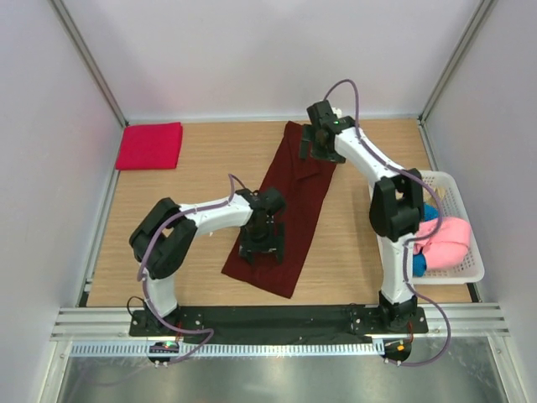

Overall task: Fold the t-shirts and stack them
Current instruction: Fold the tshirt

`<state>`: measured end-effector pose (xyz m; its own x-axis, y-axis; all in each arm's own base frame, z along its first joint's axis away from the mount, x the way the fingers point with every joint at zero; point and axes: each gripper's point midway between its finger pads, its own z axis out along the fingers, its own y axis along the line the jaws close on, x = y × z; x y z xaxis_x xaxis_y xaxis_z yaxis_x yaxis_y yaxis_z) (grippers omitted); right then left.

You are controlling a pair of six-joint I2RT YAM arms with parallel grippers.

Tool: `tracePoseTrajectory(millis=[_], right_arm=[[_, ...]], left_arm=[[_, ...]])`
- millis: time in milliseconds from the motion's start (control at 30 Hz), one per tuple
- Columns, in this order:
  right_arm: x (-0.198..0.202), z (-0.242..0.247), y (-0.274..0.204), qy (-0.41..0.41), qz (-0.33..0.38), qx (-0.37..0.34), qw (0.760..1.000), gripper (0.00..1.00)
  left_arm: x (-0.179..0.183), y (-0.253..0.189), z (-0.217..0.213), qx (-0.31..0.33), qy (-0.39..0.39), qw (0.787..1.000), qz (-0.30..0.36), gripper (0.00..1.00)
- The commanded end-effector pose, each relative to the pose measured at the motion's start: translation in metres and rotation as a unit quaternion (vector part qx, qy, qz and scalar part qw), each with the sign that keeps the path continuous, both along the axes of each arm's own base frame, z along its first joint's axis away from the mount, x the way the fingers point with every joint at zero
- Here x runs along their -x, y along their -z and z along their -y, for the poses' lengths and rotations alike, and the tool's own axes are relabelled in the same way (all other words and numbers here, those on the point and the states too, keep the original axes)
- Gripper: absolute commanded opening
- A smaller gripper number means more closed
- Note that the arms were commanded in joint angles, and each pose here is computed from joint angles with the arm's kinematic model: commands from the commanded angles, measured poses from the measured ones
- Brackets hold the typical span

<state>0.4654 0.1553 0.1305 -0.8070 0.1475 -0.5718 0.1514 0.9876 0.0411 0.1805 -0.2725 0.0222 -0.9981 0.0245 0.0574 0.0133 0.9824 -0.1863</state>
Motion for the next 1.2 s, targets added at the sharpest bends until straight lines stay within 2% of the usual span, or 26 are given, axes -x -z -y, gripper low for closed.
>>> tracePoseTrajectory(millis=[0, 167, 333, 500, 533, 567, 633, 767, 833, 967, 1000, 1067, 1100, 1133, 1167], right_arm=[[-0.047, -0.010, 0.000, -0.006, 0.044, 0.017, 0.999, 0.98], [-0.088, -0.025, 0.025, -0.016, 0.061, 0.020, 0.998, 0.92], [-0.103, -0.038, 0.065, -0.044, 0.051, 0.023, 0.997, 0.87], [-0.108, -0.081, 0.089, -0.112, 0.051, 0.020, 0.992, 0.86], [-0.106, -0.090, 0.108, -0.123, 0.039, 0.020, 0.991, 0.86], [-0.112, -0.102, 0.099, -0.132, 0.056, 0.012, 0.990, 0.85], [-0.111, -0.132, 0.112, -0.157, 0.064, 0.006, 0.986, 0.86], [-0.118, -0.182, 0.093, -0.189, 0.122, -0.020, 0.974, 0.87], [-0.124, -0.188, 0.077, -0.179, 0.149, -0.025, 0.972, 0.88], [-0.132, -0.174, 0.016, -0.156, 0.189, -0.027, 0.969, 0.93], [-0.130, -0.169, -0.016, -0.152, 0.206, -0.032, 0.966, 0.93], [-0.117, -0.160, -0.033, -0.155, 0.191, -0.026, 0.969, 0.95], [-0.108, -0.154, -0.064, -0.157, 0.202, -0.027, 0.966, 0.95], [-0.092, -0.146, -0.057, -0.163, 0.166, -0.016, 0.972, 0.96], [-0.077, -0.140, -0.085, -0.160, 0.170, -0.028, 0.972, 0.96]], left_arm=[[-0.010, -0.043, 0.029, 0.079, -0.050, 0.995, 0.027, 0.84], [-0.030, -0.096, 0.020, 0.094, -0.052, 0.988, 0.113, 0.85], [-0.050, -0.141, -0.005, 0.108, -0.076, 0.972, 0.193, 0.85], [-0.077, -0.149, -0.059, 0.095, -0.139, 0.960, 0.223, 0.85], [-0.078, -0.151, -0.067, 0.095, -0.148, 0.957, 0.229, 0.86], [-0.085, -0.150, -0.082, 0.089, -0.165, 0.954, 0.232, 0.86], [-0.086, -0.143, -0.096, 0.080, -0.175, 0.953, 0.233, 0.85], [-0.089, -0.128, -0.121, 0.057, -0.187, 0.955, 0.223, 0.86], [-0.088, -0.119, -0.130, 0.049, -0.189, 0.957, 0.212, 0.86], [-0.081, -0.106, -0.134, 0.060, -0.187, 0.964, 0.179, 0.84], [-0.079, -0.104, -0.133, 0.062, -0.184, 0.965, 0.174, 0.83], [-0.068, -0.095, -0.131, 0.070, -0.183, 0.969, 0.152, 0.81], [-0.063, -0.093, -0.130, 0.072, -0.185, 0.969, 0.145, 0.80], [-0.058, -0.091, -0.129, 0.078, -0.190, 0.969, 0.136, 0.79], [-0.048, -0.084, -0.126, 0.089, -0.189, 0.971, 0.120, 0.79]])
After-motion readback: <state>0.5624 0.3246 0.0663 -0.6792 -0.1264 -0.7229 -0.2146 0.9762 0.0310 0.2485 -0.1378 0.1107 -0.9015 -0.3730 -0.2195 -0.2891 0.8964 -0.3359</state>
